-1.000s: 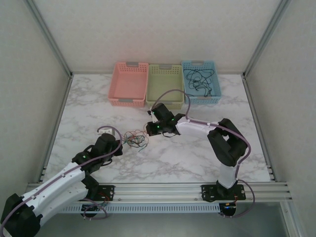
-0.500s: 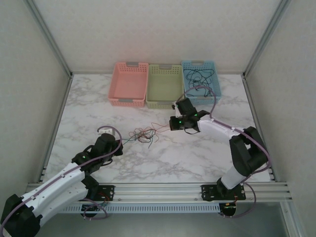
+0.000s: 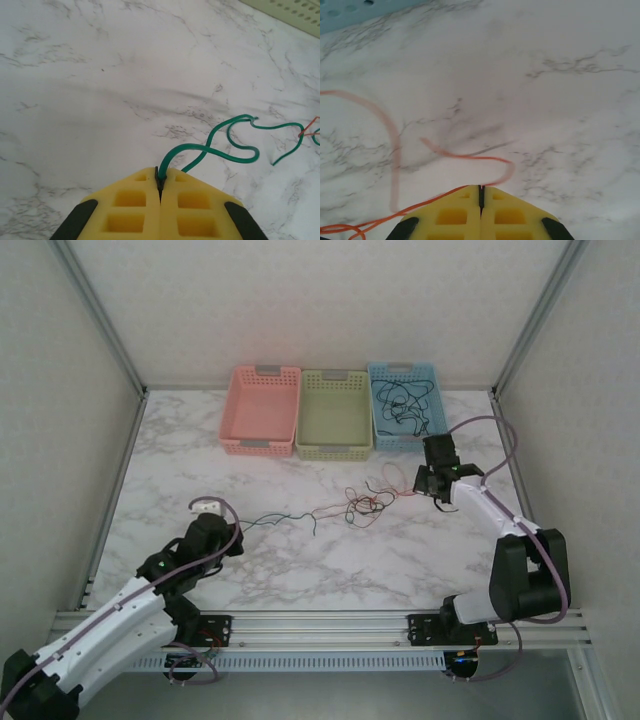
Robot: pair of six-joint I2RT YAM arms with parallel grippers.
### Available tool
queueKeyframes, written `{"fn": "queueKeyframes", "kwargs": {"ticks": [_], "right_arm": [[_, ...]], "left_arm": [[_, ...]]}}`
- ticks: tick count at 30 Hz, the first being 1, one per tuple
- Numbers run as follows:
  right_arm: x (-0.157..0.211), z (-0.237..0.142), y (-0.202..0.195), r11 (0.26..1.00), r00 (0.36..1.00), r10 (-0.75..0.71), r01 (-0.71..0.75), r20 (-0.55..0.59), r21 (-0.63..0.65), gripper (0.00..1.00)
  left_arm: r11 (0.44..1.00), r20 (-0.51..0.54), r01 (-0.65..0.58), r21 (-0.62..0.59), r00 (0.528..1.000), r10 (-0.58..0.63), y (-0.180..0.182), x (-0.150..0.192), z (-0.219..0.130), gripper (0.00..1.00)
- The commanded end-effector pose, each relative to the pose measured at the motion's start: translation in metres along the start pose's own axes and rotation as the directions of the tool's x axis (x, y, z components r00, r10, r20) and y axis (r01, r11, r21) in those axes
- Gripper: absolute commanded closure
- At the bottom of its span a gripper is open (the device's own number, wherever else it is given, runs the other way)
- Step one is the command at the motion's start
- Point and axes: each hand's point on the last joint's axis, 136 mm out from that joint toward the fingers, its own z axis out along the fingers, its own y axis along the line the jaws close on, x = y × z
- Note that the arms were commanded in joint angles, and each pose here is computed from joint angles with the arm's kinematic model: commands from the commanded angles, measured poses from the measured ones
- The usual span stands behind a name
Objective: Untangle the cables
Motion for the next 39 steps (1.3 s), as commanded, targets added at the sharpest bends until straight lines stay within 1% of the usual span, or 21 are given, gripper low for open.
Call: {"fn": "queueKeyframes", "kwargs": {"ticks": [1, 5, 8, 14, 18, 21, 24, 26, 28, 32, 34, 36, 39], "right_arm": [[-0.009, -0.009, -0.012, 0.998, 0.996, 0.051, -0.053, 0.068, 0.028, 1.00], [-0.005, -0.007, -0.005, 0.999, 0.997, 0.052, -0.051, 0.050, -0.013, 1.00], [-0.004, -0.005, -0.013, 0.999, 0.998, 0.044, -0.046, 0.051, 0.027, 1.00], [-0.004, -0.005, -0.026, 0.995, 0.997, 0.053, -0.057, 0.056, 0.082, 1.00], [-0.005, -0.004, -0.030, 0.993, 0.997, 0.057, -0.063, 0.061, 0.097, 1.00], [-0.003, -0.001, -0.031, 0.993, 0.997, 0.060, -0.065, 0.053, 0.102, 1.00], [-0.001, 0.001, -0.030, 0.993, 0.997, 0.059, -0.064, 0.045, 0.103, 1.00], [0.000, 0.003, -0.030, 0.993, 0.997, 0.062, -0.066, 0.044, 0.098, 1.00], [0.002, 0.004, -0.030, 0.993, 0.997, 0.062, -0.066, 0.042, 0.096, 1.00], [0.003, 0.005, -0.031, 0.993, 0.998, 0.058, -0.062, 0.038, 0.104, 1.00], [0.002, 0.004, -0.033, 0.992, 0.998, 0.052, -0.057, 0.044, 0.112, 1.00], [0.001, 0.003, -0.034, 0.991, 0.998, 0.049, -0.054, 0.047, 0.120, 1.00], [0.002, 0.005, -0.034, 0.991, 0.998, 0.048, -0.053, 0.044, 0.119, 1.00]], "left_arm": [[0.998, 0.077, 0.020, -0.062, 0.997, -0.015, 0.013, -0.018, -0.016, 1.00], [0.998, 0.084, 0.030, -0.060, 0.996, -0.025, 0.013, -0.019, -0.020, 1.00], [0.997, 0.098, 0.037, -0.068, 0.995, -0.030, 0.015, -0.023, -0.024, 1.00], [0.987, 0.222, 0.103, -0.123, 0.972, -0.073, 0.031, -0.048, -0.051, 1.00], [0.976, 0.312, 0.156, -0.150, 0.945, -0.103, 0.041, -0.065, -0.074, 1.00], [0.961, 0.381, 0.209, -0.178, 0.915, -0.129, 0.053, -0.076, -0.091, 1.00], [0.955, 0.442, 0.244, -0.171, 0.885, -0.147, 0.060, -0.086, -0.107, 1.00], [0.956, 0.461, 0.246, -0.160, 0.875, -0.148, 0.060, -0.090, -0.112, 1.00], [0.959, 0.459, 0.240, -0.154, 0.877, -0.146, 0.056, -0.092, -0.113, 1.00], [0.955, 0.473, 0.240, -0.174, 0.871, -0.133, 0.057, -0.098, -0.118, 1.00], [0.949, 0.501, 0.254, -0.186, 0.856, -0.131, 0.061, -0.103, -0.126, 1.00], [0.931, 0.547, 0.295, -0.213, 0.826, -0.137, 0.072, -0.108, -0.138, 1.00], [0.924, 0.594, 0.329, -0.198, 0.790, -0.154, 0.078, -0.114, -0.152, 1.00]]}}
